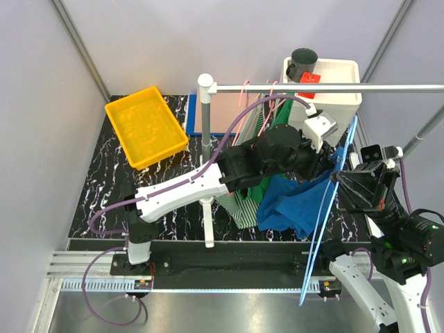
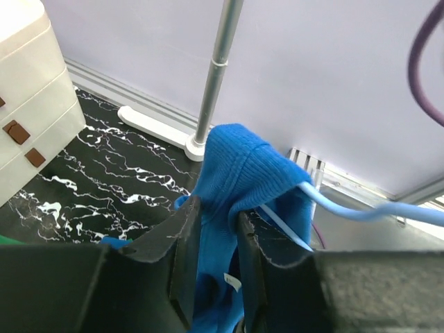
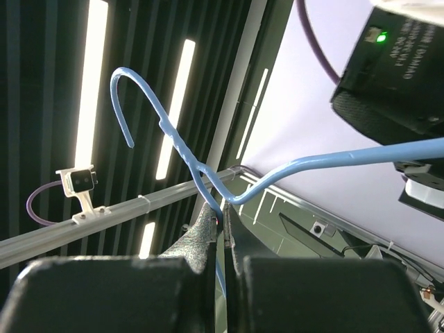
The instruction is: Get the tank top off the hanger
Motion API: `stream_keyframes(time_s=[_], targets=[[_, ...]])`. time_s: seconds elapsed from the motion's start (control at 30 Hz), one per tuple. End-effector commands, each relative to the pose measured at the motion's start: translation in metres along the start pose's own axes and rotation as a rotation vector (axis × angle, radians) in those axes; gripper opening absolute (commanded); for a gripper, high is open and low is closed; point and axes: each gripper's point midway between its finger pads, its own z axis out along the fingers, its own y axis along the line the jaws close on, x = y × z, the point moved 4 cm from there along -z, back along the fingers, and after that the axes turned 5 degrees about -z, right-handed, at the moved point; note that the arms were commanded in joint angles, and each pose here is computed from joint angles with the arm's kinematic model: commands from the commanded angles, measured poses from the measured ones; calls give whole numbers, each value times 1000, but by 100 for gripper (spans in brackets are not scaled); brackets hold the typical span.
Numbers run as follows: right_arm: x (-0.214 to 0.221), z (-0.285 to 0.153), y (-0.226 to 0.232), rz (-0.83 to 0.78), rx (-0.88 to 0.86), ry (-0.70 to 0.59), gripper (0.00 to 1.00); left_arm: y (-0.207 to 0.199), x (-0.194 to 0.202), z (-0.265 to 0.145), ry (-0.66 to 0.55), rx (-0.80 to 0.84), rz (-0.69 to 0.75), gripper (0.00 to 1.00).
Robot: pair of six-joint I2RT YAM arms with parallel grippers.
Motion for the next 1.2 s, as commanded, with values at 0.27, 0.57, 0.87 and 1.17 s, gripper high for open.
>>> stream_keyframes(time_s=[0.27,0.57,0.87,1.17], targets=[[20,-17,36,323,-66,92,0,21,-50,-5,-217,-199,-38,0],[36,-36,46,346,-95,150,0,65,-49,-12,-236,-529,-79,0],[58,-34,77,151,-186,253,0,42,-45,-42,-161,-382,30,0],[39,-21,58,68,-236,212,0,-21,-35,-106,-96,-84,40,0]])
